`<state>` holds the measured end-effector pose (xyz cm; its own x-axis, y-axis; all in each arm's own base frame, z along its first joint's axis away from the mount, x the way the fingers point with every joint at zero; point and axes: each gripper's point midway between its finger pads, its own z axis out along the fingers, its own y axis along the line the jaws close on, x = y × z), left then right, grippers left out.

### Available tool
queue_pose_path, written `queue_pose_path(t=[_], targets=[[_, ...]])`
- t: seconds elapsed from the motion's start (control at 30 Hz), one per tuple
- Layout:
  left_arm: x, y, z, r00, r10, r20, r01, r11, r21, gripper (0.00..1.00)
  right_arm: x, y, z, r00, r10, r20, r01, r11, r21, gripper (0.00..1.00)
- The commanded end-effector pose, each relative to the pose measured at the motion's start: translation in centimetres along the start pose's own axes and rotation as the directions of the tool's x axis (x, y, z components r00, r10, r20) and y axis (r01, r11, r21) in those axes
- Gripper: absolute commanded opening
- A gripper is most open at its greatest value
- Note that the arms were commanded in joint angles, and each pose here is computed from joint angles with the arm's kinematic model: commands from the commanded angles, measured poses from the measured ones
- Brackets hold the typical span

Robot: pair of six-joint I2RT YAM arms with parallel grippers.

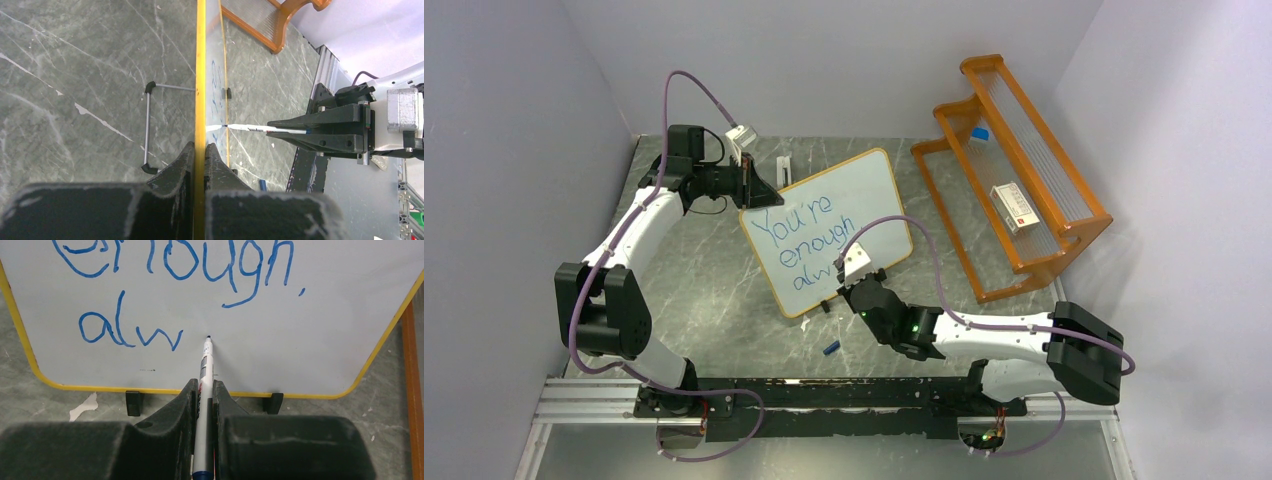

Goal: Write a sentence on the whiteboard

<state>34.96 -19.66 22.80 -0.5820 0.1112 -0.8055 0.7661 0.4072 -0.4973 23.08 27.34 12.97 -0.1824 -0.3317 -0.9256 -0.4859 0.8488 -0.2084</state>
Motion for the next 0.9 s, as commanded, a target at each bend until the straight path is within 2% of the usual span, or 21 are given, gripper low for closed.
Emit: queue_pose_path(t=[0.0, 0.43, 0.87], targets=[[1.8, 2.6, 0.5, 0.999, 0.006, -0.054, -0.01, 0.996, -0.088, 0.05, -1.9, 0.7, 0.5, 0.998, 0.034, 0.048, -0.033, 0.999, -0.025, 0.0], [1.8, 2.7, 0.6, 0.998, 0.003, -0.056, -0.008, 0.996, -0.088, 0.05, -2.5, 1.2, 0.5, 0.997, 0.041, 0.065, -0.037, 0.998, -0.056, 0.0], [1.8, 2.7, 0.6, 0.998, 0.001, -0.057, -0.006, 0.996, -0.088, 0.05, -0.3, 1.5, 0.0, 0.999, 0.035, 0.0, -0.034, 0.996, -0.081, 0.0]])
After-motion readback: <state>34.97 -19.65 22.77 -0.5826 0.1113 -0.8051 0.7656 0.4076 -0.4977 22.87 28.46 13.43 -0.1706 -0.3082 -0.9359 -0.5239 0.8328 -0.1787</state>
